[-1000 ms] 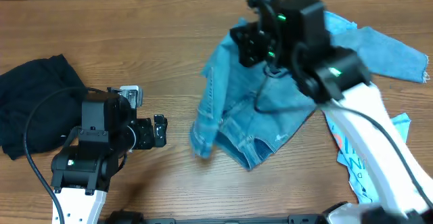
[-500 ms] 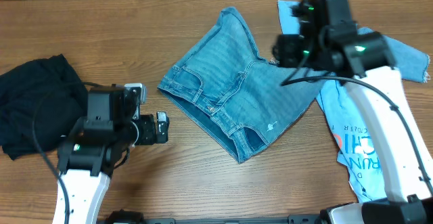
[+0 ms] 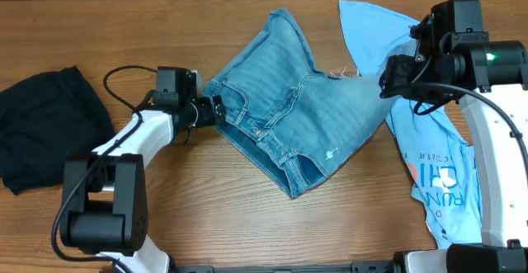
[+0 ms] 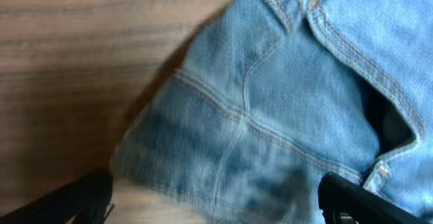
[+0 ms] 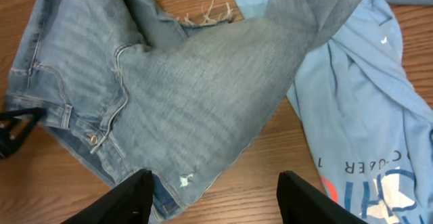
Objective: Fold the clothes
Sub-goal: 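Grasp the jeans waistband with the left gripper and pull it left, then grasp a jeans leg hem with the right gripper and pull it right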
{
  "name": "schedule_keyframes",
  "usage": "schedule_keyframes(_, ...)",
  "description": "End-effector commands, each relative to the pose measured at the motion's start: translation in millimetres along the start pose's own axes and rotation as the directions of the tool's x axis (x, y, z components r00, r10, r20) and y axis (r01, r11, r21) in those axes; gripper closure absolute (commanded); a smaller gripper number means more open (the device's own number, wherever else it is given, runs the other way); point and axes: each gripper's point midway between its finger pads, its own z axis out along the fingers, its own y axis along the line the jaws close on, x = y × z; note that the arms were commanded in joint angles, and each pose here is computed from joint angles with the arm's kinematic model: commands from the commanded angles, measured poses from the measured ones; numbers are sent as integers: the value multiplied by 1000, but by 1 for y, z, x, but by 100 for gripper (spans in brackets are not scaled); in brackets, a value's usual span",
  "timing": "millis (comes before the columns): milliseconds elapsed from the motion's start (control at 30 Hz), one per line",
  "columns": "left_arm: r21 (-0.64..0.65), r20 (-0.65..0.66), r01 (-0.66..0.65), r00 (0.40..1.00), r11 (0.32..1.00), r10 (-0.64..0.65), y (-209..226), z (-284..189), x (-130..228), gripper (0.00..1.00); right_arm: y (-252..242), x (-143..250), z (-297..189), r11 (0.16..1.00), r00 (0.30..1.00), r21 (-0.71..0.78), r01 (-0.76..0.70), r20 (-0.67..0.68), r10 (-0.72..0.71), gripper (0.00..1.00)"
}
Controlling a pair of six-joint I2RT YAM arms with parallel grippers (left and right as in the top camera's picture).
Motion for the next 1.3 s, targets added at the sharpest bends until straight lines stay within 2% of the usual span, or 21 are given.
schedule_keyframes(0, 15, 20, 21, 1000, 1000, -21, 3, 17, -5, 7, 0, -2, -5, 1000, 1000, -1, 7, 17, -7, 37)
schedule_keyframes(67, 31, 49, 11, 999, 999, -12, -1, 19, -12, 21, 0, -1, -5, 1000, 1000, 0, 6, 11, -6, 37)
schedule_keyframes(133, 30, 41, 12, 999, 999, -13, 0, 21, -10, 68, 0, -1, -5, 1000, 1000, 0, 6, 10, -6, 37)
schedule_keyframes(200, 29, 33, 14, 999, 999, -15, 1, 21, -8, 96, 0, -1, -5, 1000, 1000, 0, 6, 12, -6, 37)
schedule_keyframes(333, 11, 40, 45, 998, 999, -45, 9, 0, -19, 96, -1, -1, -5, 1000, 1000, 5, 10, 11, -10, 37)
schedule_keyframes(433, -36, 205, 81, 976, 996, -72, 30, -71, -81, 96, -2, -1, -5, 1000, 1000, 12, 10, 13, -10, 37)
schedule_keyframes(467, -37, 288, 103, 954, 994, -88, 39, -102, -106, 96, -2, -1, -5, 1000, 1000, 12, 10, 13, -10, 37)
schedule_keyframes(533, -41, 490, 145, 865, 989, -107, 64, -183, -167, 96, -2, -1, -5, 1000, 1000, 11, 10, 13, -10, 37)
schedule_keyframes(667, -64, 611, 173, 785, 983, -98, 90, -235, -207, 96, -2, -1, -5, 1000, 1000, 11, 9, 12, -9, 37)
schedule_keyframes(700, -72, 608, 179, 788, 981, -99, 95, -233, -208, 93, -2, -1, -5, 1000, 1000, 11, 9, 11, -9, 37)
schedule_keyframes(733, -72, 584, 189, 804, 979, -112, 99, -225, -203, 70, -2, -1, -5, 1000, 1000, 12, 9, 10, -9, 37)
schedule_keyframes(767, -70, 531, 204, 836, 977, -137, 101, -211, -192, 26, -2, 0, -5, 1000, 1000, 13, 9, 8, -9, 37)
schedule_keyframes(800, -52, 448, 216, 878, 975, -171, 99, -193, -174, 13, -4, -1, -5, 1000, 1000, 24, 9, 11, -9, 37)
schedule_keyframes(833, -38, 384, 227, 903, 973, -195, 97, -182, -160, 5, -9, -2, -5, 999, 1000, 53, 7, 16, -8, 36)
schedule_keyframes(900, -7, 248, 242, 941, 970, -232, 86, -166, -130, 1, -14, -1, -5, 997, 1000, 80, 6, 14, -7, 30)
schedule_keyframes(1000, 12, 65, 278, 958, 960, -278, 68, -156, -88, 1, -15, 10, 8, 997, 999, 72, 9, -39, -6, 35)
schedule_keyframes(1033, 8, 5, 286, 958, 958, -286, 61, -153, -74, 0, -18, 15, 20, 997, 998, 77, 8, -62, -3, 40)
schedule_keyframes(1067, 4, -36, 286, 958, 958, -286, 55, -150, -64, 1, -19, 21, 36, 997, 996, 69, 21, -88, -15, 49)
schedule_keyframes(1100, 5, -65, 270, 961, 963, -269, 48, -145, -58, 1, -15, 28, 53, 999, 992, 27, 45, -116, -42, 64)
schedule_keyframes(1133, 4, -84, 229, 970, 973, -228, 41, -138, -53, 2, -11, 34, 77, 999, 990, -18, 44, -136, -46, 89)
schedule_keyframes(1267, -44, -120, 135, 983, 990, -139, 28, -103, -41, 4, -20, 52, 147, 999, 980, -26, 32, -197, -37, 90)
